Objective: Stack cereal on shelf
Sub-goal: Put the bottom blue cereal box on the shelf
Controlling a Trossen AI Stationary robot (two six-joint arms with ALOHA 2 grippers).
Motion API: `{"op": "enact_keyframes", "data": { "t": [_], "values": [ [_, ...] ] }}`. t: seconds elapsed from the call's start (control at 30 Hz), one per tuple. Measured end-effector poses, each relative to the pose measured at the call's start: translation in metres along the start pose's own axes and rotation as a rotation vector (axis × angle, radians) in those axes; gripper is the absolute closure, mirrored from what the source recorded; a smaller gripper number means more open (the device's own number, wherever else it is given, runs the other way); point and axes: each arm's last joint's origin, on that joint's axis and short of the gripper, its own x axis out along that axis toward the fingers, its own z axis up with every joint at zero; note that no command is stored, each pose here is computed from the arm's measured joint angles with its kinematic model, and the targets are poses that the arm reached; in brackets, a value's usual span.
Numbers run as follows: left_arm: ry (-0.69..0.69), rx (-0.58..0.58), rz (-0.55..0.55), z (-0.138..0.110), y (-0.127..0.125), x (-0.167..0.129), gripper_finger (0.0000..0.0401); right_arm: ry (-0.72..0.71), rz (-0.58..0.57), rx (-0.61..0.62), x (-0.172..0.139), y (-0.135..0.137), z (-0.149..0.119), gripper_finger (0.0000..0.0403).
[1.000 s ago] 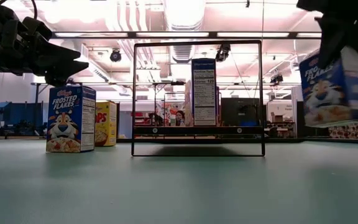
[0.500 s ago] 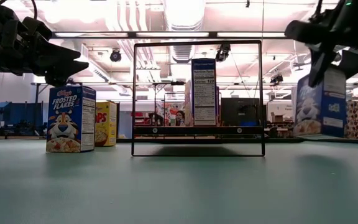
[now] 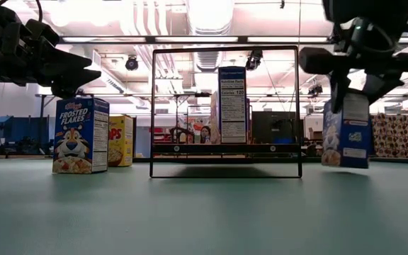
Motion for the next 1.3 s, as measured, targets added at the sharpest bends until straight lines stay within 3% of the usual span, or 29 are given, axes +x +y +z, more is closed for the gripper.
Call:
{"op": "enact_keyframes", "data": {
  "t": [0.47, 0.93, 1.3],
  "values": [
    [0.0, 0.0, 0.0, 0.0, 0.0, 0.0, 0.0197, 0.017, 0.015, 0.004, 0.002, 0.015, 0.0, 0.02],
    [0.0, 0.0, 0.0, 0.0, 0.0, 0.0, 0.0197, 0.035, 0.038, 0.008, -0.005, 0.013, 0.007, 0.0094],
    [0.0, 0.0, 0.0, 0.0, 0.0, 0.0, 0.0197, 0.247, 0.023, 0.008, -0.013, 0.006, 0.039, 0.0043]
  ]
}}
